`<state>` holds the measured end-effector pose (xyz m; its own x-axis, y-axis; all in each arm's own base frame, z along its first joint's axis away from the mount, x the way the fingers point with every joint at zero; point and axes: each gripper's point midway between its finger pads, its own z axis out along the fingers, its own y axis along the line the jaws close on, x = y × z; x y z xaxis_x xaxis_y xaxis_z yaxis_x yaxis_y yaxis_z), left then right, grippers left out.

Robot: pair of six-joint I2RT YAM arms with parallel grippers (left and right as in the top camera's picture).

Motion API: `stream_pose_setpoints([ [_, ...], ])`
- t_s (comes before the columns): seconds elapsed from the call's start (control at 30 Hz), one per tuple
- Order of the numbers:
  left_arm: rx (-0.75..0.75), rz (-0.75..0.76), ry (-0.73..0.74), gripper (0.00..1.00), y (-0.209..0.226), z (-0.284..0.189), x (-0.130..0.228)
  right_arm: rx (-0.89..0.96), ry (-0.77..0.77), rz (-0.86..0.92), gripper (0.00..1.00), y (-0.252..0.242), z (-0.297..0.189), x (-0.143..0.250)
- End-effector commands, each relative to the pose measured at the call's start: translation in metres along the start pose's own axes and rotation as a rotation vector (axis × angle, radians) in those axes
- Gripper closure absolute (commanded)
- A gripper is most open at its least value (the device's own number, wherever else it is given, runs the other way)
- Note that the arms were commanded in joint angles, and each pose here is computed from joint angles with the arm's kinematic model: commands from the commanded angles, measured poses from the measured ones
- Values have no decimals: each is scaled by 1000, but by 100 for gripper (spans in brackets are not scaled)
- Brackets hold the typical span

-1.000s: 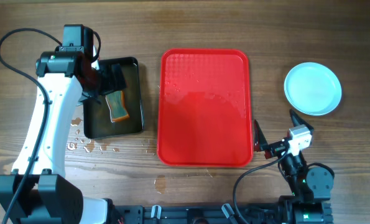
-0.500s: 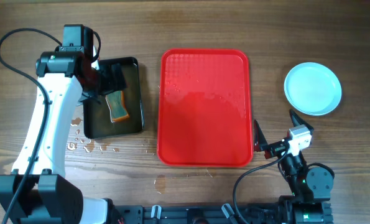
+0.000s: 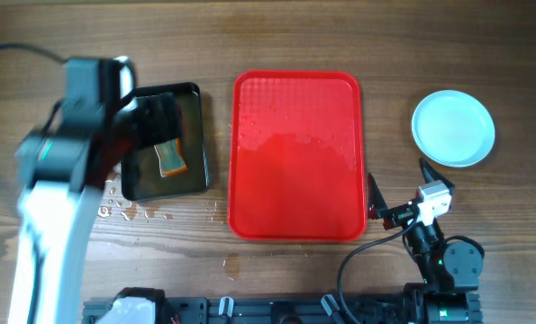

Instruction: Clean dirty plates on tray and stack at the side

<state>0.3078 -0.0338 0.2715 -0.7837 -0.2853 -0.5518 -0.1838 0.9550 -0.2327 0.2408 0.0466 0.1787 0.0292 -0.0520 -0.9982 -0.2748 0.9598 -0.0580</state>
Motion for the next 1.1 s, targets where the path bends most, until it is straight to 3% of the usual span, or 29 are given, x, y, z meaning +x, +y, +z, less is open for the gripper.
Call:
stream_pose_setpoints([
  [0.0,59,-18,-278,0,9,-57,-11,10,-10,5,0,-2,-1,-2],
  [0.23,248,-8,-686,0,24,-67,33,10,-10,5,0,-2,-1,-2],
  [0.4,354,38,-812,0,25,-39,71,10,-10,5,0,-2,-1,-2],
  [0.8,380,52,-820,0,38,44,106,10,-10,5,0,-2,-1,-2],
  [1.07,370,48,-790,0,39,50,111,10,-10,5,0,-2,-1,-2],
])
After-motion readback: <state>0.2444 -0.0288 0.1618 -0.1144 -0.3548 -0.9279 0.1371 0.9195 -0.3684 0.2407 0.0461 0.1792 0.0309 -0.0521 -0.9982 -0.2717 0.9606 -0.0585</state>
